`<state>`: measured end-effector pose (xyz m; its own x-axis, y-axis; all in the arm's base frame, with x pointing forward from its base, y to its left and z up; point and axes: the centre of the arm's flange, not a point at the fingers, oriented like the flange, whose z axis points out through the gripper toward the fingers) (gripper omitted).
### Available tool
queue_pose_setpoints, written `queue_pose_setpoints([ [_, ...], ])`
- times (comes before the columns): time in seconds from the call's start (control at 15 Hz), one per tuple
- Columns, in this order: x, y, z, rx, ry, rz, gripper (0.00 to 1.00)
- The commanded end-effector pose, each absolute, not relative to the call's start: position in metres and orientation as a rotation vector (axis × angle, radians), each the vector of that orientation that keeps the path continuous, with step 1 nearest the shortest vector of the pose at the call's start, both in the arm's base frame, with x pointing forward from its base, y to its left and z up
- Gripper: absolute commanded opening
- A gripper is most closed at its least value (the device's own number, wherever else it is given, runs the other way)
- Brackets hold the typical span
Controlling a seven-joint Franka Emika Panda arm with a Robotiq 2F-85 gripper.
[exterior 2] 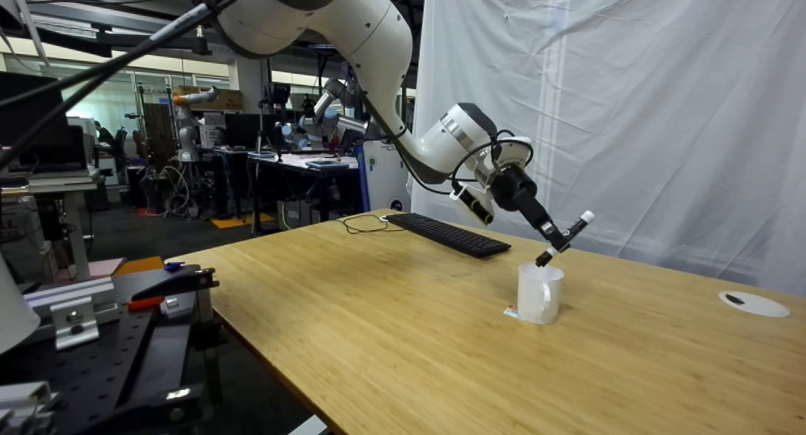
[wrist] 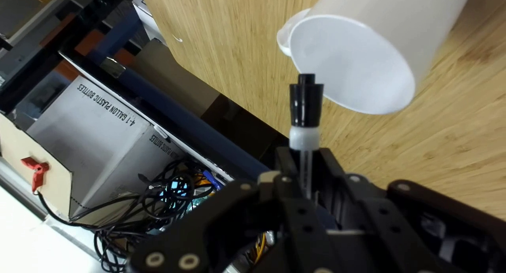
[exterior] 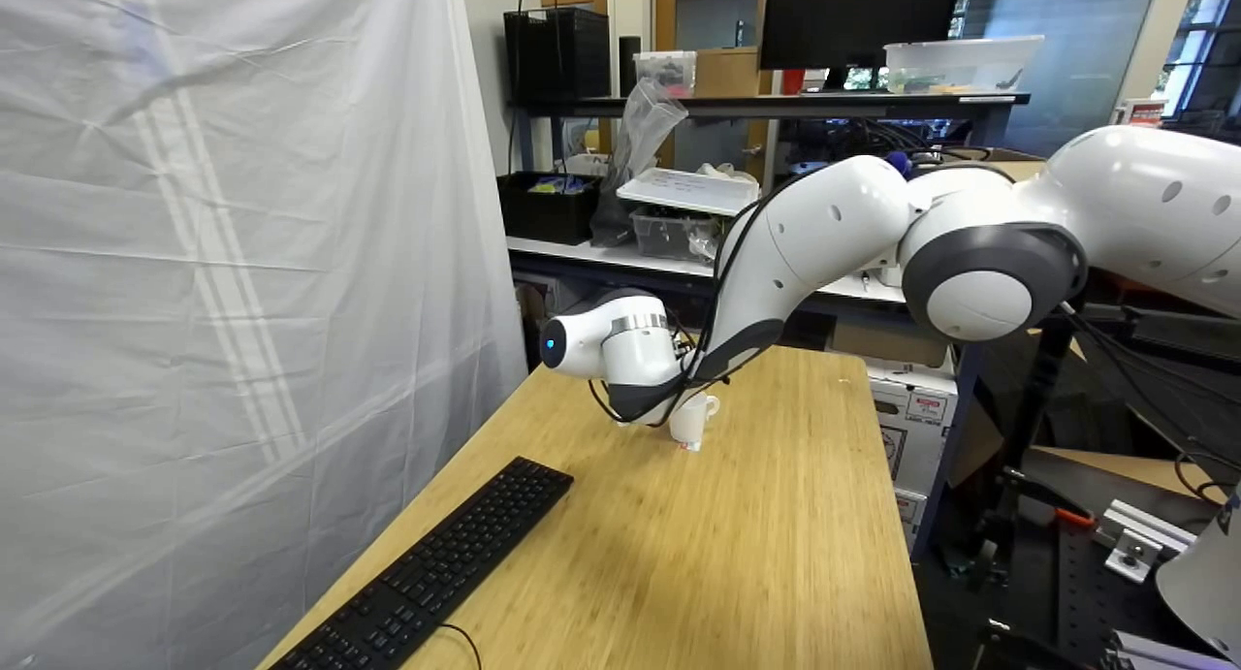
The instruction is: Place the black marker inside the white mug
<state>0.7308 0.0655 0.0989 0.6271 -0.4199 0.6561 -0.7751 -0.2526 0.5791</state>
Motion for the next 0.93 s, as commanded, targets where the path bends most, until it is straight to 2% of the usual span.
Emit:
queue_pose_setpoints([
  [0.0,0.739,0.062,0.090,1.868,-0.940,0.507,0.05],
  [0.73,0.744,0.062,0.078,1.881,-0.930,0.541,0.05],
  [0.8,0.745,0.063,0.078,1.882,-0.928,0.542,0.09],
  [0.87,0.745,0.064,0.079,1.884,-0.927,0.544,0.44],
])
